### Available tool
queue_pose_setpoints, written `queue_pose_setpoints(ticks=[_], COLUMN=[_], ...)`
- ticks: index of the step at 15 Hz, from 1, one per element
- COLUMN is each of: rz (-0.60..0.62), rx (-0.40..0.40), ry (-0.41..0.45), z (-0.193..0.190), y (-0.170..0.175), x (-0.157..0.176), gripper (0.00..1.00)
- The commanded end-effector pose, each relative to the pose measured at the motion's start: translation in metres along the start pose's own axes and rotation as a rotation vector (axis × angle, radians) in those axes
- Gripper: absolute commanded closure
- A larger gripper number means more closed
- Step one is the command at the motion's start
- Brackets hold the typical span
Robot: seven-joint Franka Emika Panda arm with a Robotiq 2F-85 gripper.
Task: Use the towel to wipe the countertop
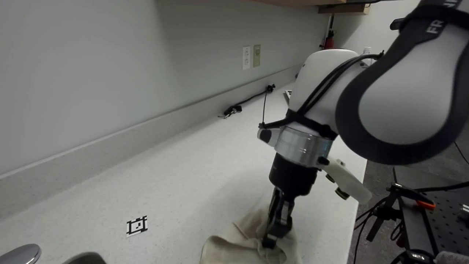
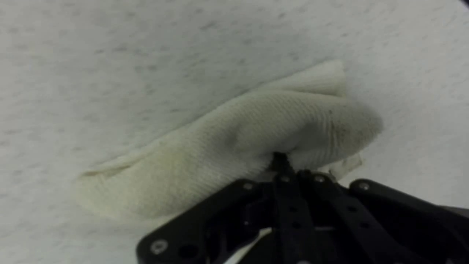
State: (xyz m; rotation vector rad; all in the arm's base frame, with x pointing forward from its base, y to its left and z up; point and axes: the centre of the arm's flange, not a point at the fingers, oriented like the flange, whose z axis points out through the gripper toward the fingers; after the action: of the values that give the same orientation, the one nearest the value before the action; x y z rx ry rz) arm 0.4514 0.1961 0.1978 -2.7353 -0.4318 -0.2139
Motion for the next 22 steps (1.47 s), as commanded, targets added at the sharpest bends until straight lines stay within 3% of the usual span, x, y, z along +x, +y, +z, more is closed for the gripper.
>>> queue_pose_setpoints(ticks=[1,3,7,17,22], rz=[-0.096,-0.113,-0.068,0.206,0.327], rx=[0.092,0.082,0.023,-0.216,-0.289], ry=[-0.11,-0.127,-0.117,0.025,0.066], z=[0.027,0.029,0.023,-0.058,-0.091], y=[-0.031,-0.028,0.014,0.181,0.235], x=[-0.012,-0.01,-0.002,-0.006,-0.023], gripper=[0.99,0.99,0.99,0.99,0.99])
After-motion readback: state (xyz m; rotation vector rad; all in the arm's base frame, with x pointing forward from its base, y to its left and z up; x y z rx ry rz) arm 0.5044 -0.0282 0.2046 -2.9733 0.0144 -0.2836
